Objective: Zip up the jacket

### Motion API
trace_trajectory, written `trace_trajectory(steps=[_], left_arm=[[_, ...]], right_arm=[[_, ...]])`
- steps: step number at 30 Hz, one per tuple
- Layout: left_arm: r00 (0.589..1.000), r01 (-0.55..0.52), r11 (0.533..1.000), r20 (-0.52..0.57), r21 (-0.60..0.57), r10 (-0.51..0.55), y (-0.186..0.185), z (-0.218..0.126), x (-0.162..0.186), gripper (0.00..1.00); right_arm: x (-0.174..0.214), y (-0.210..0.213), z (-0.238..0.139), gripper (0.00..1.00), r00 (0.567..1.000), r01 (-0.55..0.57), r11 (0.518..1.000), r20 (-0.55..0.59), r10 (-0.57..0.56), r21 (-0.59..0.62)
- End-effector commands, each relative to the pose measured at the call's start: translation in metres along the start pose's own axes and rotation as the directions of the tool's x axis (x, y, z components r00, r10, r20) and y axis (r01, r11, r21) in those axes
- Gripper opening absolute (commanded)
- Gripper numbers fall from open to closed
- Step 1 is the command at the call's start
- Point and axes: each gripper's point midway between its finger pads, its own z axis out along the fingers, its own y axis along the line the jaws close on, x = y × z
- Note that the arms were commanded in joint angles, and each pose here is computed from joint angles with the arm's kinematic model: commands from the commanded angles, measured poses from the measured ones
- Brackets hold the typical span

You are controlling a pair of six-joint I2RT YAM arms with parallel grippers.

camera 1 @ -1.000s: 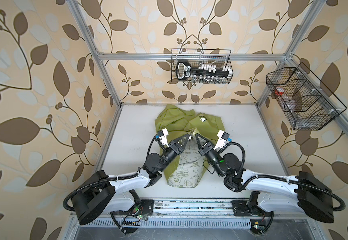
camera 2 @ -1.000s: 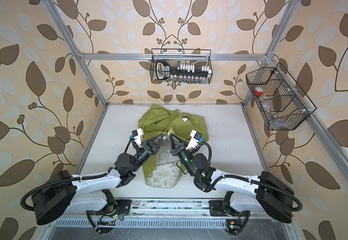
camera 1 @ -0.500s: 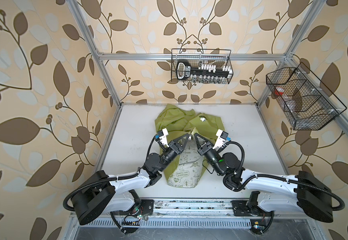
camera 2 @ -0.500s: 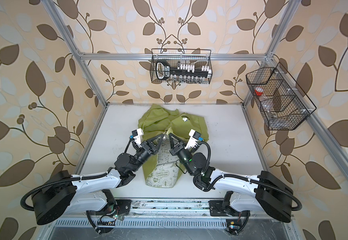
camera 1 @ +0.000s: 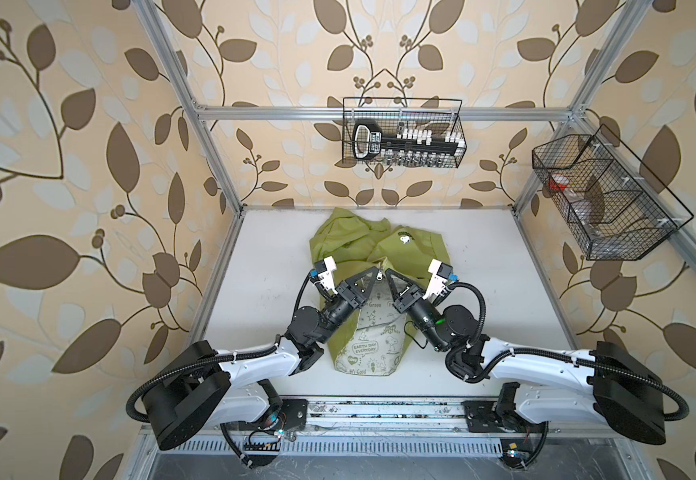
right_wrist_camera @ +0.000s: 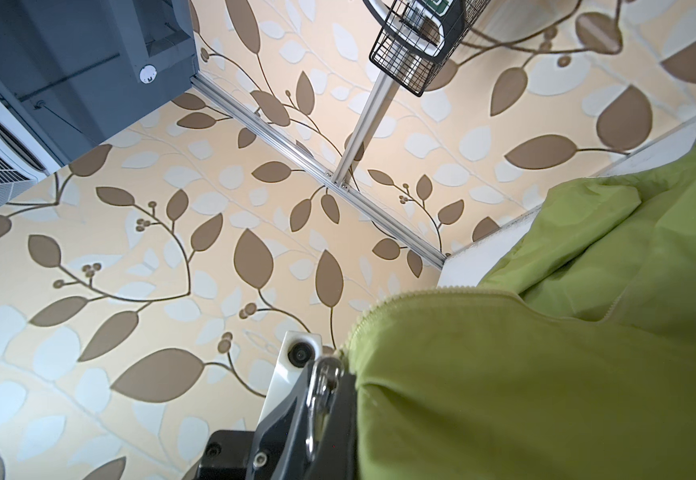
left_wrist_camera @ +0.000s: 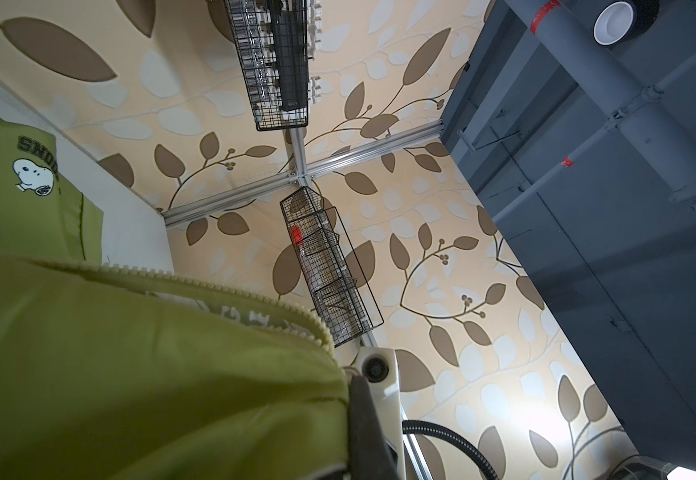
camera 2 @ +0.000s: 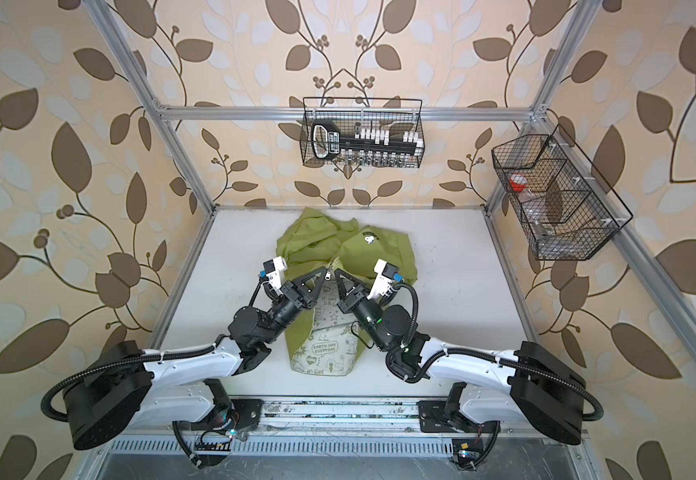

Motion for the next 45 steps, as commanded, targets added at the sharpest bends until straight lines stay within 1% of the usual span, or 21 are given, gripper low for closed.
trace_trajectory(steps=[1,5,10,15,26,45], left_arm=[[1.0,0.023,0.995,0.015,0.093,-0.025,-0.025,0.003,-0.007,0.0],[0.999,0.039,0.995,0.006,0.096,-0.04,-0.026,0.005,-0.006,0.0],[0.998,0.063,0.992,-0.013,0.112,-0.062,-0.032,0.009,-0.003,0.0],[0.997,0.076,0.99,-0.02,0.12,-0.075,-0.034,0.009,-0.003,0.0],[0.997,0.078,0.985,-0.037,0.155,-0.074,-0.045,0.013,-0.001,0.0],[0.994,0.094,0.976,-0.066,0.198,-0.083,-0.061,0.019,0.001,0.0]], right_arm=[[-0.006,0.024,0.0,0.0,1.0,-0.005,0.997,-0.002,0.005,-0.077],[-0.007,0.022,-0.003,0.0,1.0,-0.006,0.998,-0.001,0.006,-0.066],[-0.023,0.014,-0.011,0.0,0.999,-0.008,0.999,0.051,0.01,-0.035],[-0.034,0.019,-0.014,0.0,0.998,-0.009,0.999,0.067,0.012,-0.047],[-0.033,0.013,-0.016,0.0,0.998,-0.021,0.999,0.062,0.024,-0.038],[-0.037,0.02,-0.02,0.0,0.997,-0.042,0.996,0.066,0.047,-0.077]])
